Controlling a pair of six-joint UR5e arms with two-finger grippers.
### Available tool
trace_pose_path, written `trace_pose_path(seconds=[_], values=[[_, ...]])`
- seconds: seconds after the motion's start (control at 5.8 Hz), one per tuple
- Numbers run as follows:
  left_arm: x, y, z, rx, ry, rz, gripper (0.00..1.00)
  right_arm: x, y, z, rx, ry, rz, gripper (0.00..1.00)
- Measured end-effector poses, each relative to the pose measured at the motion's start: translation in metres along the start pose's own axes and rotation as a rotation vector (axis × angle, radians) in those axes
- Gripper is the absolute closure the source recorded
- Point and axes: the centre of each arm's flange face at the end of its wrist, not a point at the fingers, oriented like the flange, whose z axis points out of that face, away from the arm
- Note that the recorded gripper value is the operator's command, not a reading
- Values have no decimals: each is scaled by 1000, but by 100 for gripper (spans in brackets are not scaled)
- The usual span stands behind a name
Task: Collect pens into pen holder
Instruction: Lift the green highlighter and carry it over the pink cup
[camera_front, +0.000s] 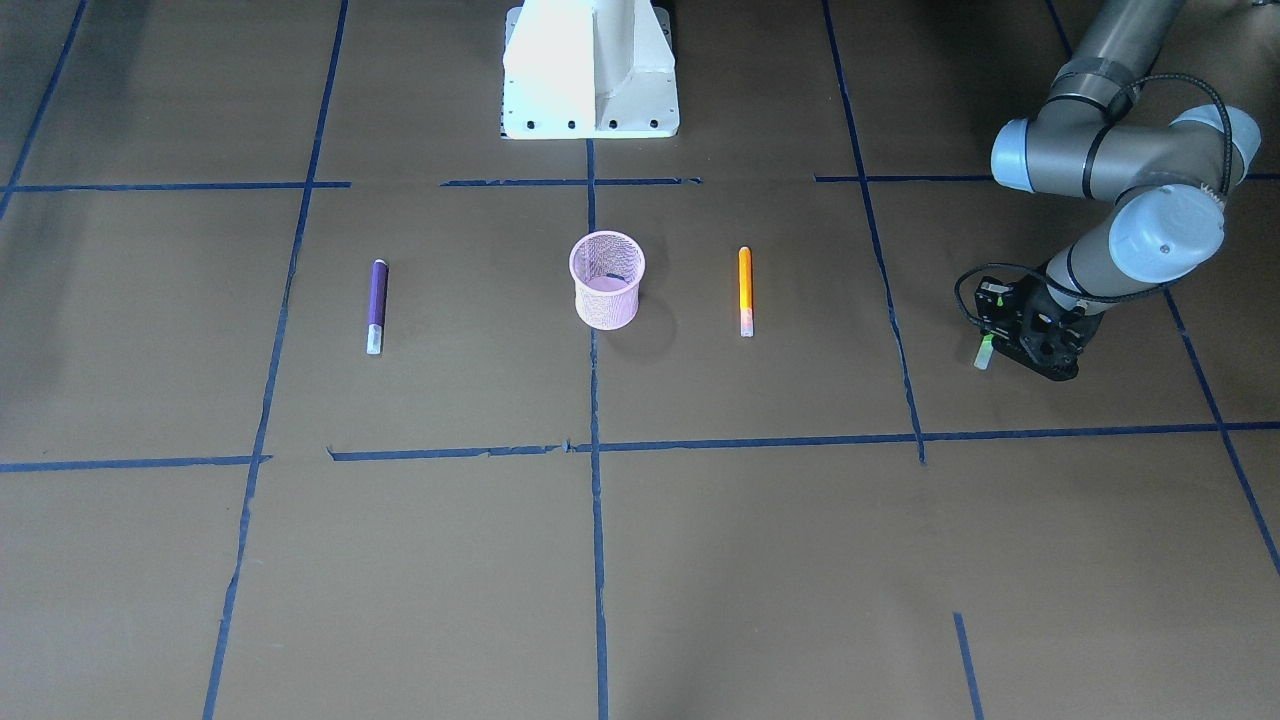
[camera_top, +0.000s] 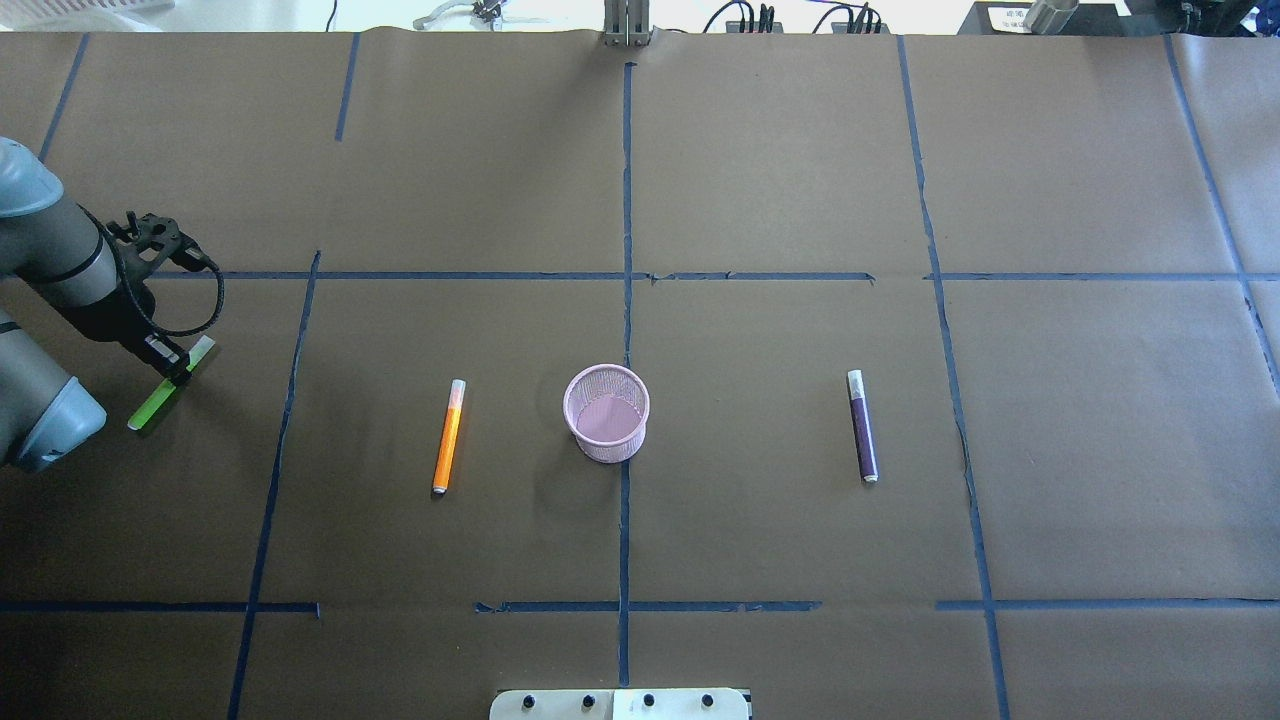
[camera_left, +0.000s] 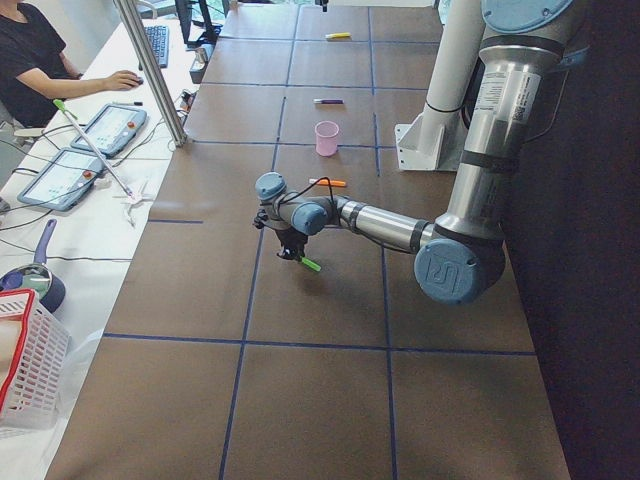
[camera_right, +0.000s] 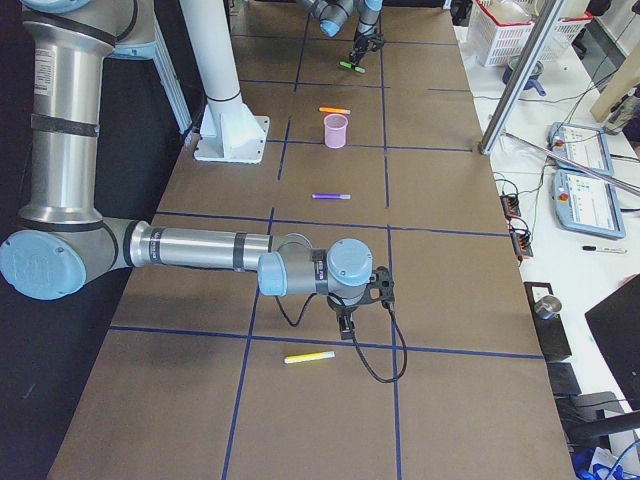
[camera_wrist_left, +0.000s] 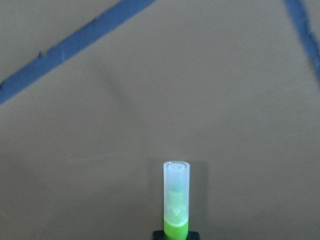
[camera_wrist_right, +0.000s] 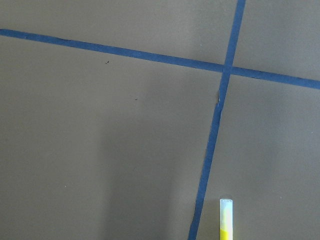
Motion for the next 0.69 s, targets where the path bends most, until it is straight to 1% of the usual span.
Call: trace_pose_path(seconds=[0.17, 0.34, 0.52, 0.69], values=[[35, -16, -41, 89, -3, -16, 100, -1, 0, -1, 3, -1, -2, 0], [87, -42, -81, 198, -19, -51, 100, -2, 0, -2, 4, -1, -3, 0], [149, -62, -105, 292, -24, -85, 100, -2, 0, -2, 4, -1, -4, 0], [213, -76, -117, 373, -12, -118, 100, -2, -1, -1, 3, -1, -4, 0]])
